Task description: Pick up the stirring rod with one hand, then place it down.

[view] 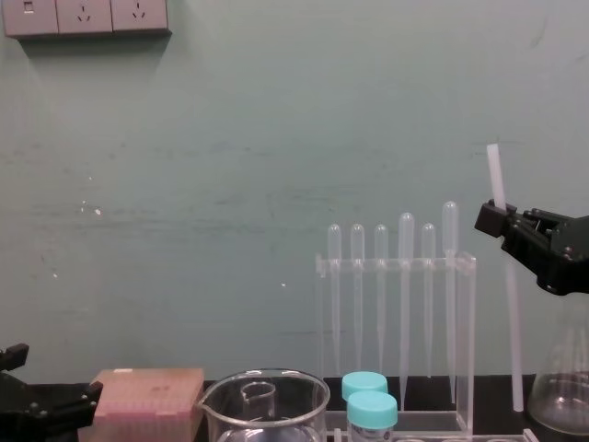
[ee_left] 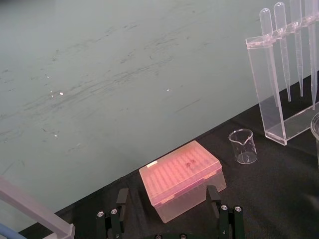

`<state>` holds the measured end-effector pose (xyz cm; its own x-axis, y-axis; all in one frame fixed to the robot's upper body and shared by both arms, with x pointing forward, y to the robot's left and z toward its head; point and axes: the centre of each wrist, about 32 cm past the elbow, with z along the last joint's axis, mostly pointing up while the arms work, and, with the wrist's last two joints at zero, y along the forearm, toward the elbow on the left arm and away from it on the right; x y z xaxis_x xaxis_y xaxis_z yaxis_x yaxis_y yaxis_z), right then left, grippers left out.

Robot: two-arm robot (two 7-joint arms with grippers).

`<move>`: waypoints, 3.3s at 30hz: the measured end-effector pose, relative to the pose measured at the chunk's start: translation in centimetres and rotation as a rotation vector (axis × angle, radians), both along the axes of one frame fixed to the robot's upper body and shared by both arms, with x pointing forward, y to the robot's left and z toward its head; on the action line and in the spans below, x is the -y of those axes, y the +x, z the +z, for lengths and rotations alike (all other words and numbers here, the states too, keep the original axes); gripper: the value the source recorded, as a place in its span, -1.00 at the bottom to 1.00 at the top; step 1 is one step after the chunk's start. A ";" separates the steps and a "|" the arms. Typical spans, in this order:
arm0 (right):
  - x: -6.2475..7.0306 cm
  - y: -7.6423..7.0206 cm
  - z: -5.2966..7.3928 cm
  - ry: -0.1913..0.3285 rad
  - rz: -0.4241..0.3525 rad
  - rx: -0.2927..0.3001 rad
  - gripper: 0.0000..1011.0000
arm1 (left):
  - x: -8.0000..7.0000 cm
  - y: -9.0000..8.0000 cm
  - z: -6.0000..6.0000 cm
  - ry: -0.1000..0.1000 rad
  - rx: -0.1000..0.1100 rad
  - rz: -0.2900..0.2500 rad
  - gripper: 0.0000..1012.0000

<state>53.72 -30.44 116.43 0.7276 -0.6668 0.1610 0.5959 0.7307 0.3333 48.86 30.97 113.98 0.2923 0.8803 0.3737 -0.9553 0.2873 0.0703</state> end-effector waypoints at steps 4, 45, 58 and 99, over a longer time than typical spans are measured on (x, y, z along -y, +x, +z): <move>0.0 0.0 0.0 0.000 0.000 0.000 -0.86 | 0.0 0.0 0.0 0.000 0.000 0.000 0.98; 0.3 -0.7 0.2 -0.061 0.073 -0.032 -0.86 | 0.0 0.0 0.0 0.000 0.000 0.000 0.98; 0.1 -0.4 -0.7 -0.078 0.124 -0.081 -0.86 | 0.0 0.0 0.0 0.000 0.000 0.000 0.98; -0.3 1.2 -3.5 -0.184 0.181 -0.235 -0.86 | 0.0 0.0 0.0 0.000 0.000 0.000 0.98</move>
